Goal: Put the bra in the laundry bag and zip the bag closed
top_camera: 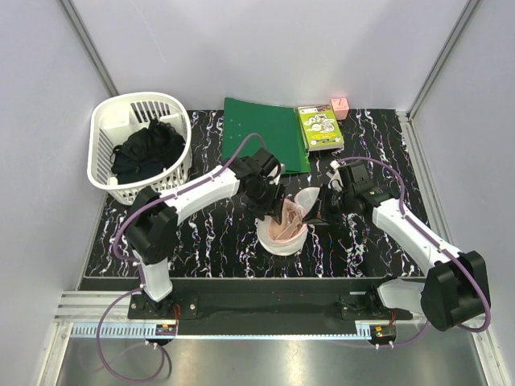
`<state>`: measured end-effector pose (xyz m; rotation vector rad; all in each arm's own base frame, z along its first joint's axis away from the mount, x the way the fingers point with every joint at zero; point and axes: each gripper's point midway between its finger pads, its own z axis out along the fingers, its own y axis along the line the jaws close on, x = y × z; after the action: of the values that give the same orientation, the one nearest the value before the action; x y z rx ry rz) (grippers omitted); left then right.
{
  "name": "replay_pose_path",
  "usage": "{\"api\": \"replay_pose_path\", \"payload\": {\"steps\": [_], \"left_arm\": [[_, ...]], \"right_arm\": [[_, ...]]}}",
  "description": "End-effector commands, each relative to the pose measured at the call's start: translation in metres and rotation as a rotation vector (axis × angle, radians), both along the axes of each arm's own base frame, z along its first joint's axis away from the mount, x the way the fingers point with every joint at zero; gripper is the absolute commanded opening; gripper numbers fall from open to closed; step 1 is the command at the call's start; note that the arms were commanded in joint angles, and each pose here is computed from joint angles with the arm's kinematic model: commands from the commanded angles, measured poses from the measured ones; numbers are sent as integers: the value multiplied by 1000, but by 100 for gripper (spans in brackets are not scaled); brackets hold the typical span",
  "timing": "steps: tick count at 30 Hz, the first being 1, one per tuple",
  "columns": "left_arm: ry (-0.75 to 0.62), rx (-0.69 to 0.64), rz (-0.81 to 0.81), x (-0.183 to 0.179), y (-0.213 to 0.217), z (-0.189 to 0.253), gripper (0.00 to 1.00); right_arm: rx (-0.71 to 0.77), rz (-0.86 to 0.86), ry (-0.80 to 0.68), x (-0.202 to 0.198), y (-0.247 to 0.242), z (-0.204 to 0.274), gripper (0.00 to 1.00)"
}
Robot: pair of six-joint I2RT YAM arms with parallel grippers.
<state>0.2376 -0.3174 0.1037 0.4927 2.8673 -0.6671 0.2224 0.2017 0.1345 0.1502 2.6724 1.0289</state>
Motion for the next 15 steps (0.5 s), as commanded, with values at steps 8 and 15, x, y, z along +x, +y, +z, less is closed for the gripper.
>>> {"api": "replay_pose_path", "payload": {"steps": [8,15], "left_arm": [[-172,96,-28,31,17,32,0],[-354,-10,117,29,39,130,0]], "right_arm": [[-46,18,-95,11,-4,25,0],[-116,56,-179,-8,-17,91,0]]}}
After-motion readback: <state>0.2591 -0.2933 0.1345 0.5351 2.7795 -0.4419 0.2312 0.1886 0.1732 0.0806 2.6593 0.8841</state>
